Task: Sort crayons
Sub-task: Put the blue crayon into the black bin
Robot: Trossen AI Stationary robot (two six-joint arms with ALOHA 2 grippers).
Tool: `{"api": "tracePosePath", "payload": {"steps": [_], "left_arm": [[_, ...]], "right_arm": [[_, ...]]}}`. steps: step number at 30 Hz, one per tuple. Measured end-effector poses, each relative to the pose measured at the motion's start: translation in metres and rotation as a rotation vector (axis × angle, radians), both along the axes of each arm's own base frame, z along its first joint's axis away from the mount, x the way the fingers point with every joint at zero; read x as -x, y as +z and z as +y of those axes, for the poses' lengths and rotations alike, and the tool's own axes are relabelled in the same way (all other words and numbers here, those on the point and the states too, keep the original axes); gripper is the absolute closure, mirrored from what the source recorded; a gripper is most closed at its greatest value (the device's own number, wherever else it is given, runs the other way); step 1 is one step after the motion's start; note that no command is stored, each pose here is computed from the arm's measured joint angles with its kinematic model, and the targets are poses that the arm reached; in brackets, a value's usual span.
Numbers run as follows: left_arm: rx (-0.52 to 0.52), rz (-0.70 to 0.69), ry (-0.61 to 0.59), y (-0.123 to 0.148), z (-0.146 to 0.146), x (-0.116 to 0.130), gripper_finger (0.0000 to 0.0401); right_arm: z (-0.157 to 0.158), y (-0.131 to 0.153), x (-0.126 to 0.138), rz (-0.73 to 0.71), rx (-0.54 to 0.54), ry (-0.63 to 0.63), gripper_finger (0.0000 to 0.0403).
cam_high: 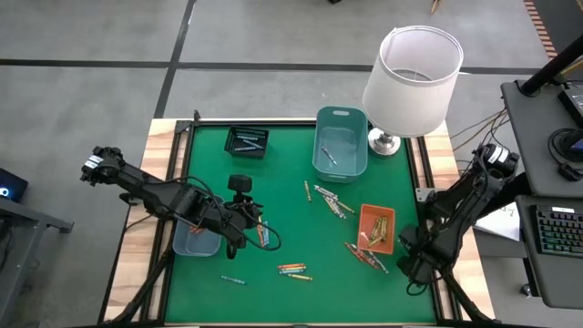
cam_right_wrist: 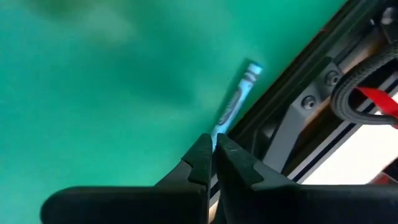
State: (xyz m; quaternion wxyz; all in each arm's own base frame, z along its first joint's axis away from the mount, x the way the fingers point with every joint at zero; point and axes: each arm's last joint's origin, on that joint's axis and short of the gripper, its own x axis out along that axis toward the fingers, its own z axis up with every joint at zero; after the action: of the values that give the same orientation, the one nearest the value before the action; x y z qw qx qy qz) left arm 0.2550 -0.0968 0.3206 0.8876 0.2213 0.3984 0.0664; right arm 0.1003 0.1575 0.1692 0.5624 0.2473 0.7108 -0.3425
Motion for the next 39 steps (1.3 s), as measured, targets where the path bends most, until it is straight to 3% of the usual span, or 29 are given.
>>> {"api": "tracePosePath", "payload": {"steps": [6, 17, 39], "left_arm": [[-0.002, 0.0, -0.002, 0.0, 0.0, 0.0, 0.0342], [-0.001, -0.001, -0.001, 0.0, 0.0, 0.0, 0.0342], [-0.001, -0.002, -0.001, 0.0, 0.0, 0.0, 0.0342]], "right_arm": [[0.0, -0.019, 0.002, 0.106, 0.065, -0.042, 0.039], [0.001, -0.029, 0.001, 0.108, 0.082, -0.023, 0.039], [0.014, -0.015, -0.009, 0.036, 0.038, -0.087, 0.039]]}}
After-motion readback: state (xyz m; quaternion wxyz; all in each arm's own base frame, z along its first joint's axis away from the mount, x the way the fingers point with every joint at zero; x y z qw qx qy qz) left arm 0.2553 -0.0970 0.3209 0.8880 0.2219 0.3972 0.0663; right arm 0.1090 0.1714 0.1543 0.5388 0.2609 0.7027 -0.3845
